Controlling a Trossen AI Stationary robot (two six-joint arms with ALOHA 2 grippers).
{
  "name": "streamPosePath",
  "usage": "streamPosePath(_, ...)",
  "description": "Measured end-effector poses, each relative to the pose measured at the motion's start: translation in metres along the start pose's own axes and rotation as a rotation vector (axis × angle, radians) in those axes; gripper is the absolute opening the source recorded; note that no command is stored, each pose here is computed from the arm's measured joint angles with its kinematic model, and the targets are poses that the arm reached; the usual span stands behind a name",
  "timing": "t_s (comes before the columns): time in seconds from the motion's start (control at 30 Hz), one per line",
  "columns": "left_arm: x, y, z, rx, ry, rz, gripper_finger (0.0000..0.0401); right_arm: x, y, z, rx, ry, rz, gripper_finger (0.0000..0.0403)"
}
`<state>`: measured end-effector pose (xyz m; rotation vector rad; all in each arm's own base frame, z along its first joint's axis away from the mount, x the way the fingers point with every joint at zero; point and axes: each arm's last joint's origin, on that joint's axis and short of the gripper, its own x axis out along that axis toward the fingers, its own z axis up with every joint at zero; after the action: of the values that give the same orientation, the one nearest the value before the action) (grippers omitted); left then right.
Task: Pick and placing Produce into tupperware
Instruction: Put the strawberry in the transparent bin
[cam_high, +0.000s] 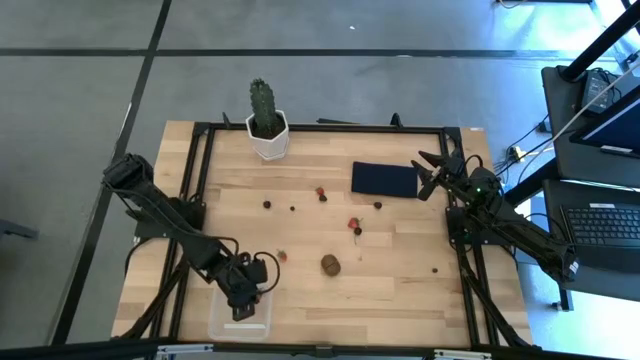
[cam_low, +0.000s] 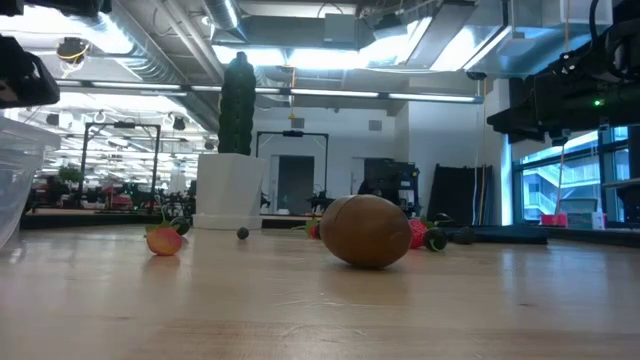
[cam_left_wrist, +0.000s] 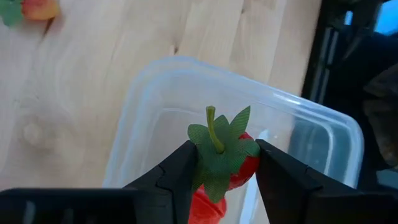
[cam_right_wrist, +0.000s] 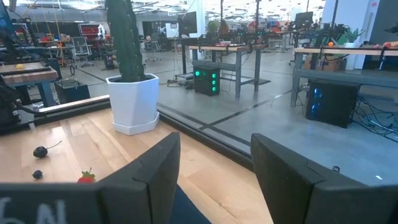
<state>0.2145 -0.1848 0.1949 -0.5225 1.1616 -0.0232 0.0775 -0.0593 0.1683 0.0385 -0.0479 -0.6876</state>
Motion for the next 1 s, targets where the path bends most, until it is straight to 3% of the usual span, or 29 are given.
streamPosePath(0.27, 0.0031, 0.0010, -0.0007, 0.000, 0.009, 0.015, 0.0140, 0.0000, 0.0000, 0.0000, -0.001, 0.000, 0.000, 0.0198)
streamPosePath(0.53, 0.0023, 0.0010, 0.0012, -0.058, 0.020, -0.004, 0.0163, 0.0000, 0.0000, -0.0001, -0.002, 0.001, 0.000, 0.0198)
streamPosePath(1.0, 0.0021, 0.0004, 0.0001, -0.049, 0.061, -0.026, 0.0189, 0.0000, 0.0000, 0.0000, -0.005, 0.000, 0.000, 0.0198)
